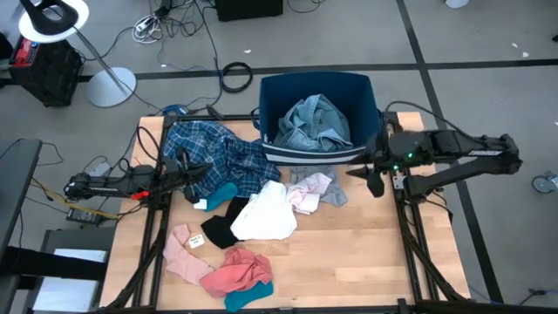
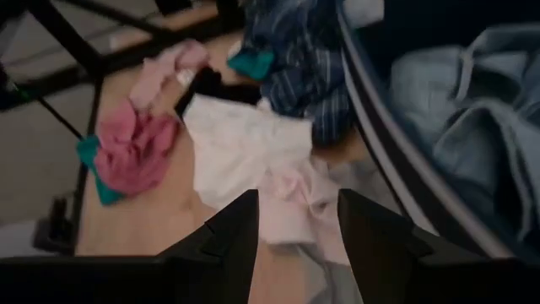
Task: Sort clothes
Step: Put the white underwear into the blue bin
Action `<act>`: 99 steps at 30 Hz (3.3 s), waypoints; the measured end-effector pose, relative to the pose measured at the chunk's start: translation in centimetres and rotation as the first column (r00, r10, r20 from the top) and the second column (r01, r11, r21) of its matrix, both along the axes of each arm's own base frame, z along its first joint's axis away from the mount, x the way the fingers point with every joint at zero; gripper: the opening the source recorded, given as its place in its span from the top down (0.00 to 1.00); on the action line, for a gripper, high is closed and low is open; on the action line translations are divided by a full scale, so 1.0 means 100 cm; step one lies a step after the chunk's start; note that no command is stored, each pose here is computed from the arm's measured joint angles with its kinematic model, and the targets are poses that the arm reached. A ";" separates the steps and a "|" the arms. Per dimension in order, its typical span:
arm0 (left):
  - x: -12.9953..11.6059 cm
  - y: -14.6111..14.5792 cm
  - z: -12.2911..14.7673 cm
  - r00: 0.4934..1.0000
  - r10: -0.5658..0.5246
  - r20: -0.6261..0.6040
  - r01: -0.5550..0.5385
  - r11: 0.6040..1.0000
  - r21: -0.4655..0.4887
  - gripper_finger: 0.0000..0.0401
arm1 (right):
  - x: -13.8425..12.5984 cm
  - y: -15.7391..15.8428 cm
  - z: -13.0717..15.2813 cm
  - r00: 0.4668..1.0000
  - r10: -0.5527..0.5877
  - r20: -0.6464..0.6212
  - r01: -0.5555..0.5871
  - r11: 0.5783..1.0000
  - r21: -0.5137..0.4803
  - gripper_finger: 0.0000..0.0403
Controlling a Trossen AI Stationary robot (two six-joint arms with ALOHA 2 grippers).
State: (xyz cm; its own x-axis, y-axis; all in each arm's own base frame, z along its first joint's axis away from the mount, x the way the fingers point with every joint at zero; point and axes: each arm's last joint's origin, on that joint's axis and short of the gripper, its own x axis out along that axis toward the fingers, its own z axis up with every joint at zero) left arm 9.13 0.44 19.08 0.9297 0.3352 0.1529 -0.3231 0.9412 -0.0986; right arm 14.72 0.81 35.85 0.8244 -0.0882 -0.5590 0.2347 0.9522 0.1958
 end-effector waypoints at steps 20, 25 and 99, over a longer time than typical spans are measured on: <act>0.000 0.000 0.001 1.000 0.000 0.008 0.000 1.000 -0.001 0.99 | 0.022 0.025 -0.137 0.999 -0.003 0.037 -0.003 0.988 0.152 0.59; -0.001 0.000 0.004 0.999 0.000 0.044 0.000 1.000 -0.004 0.99 | 0.019 0.023 -0.161 0.999 -0.028 0.037 0.023 0.992 0.128 0.59; 0.146 -0.078 -0.019 0.850 -0.215 -0.481 0.047 0.940 -0.337 0.63 | 0.031 0.032 -0.176 0.990 0.097 0.103 -0.099 0.995 0.017 0.58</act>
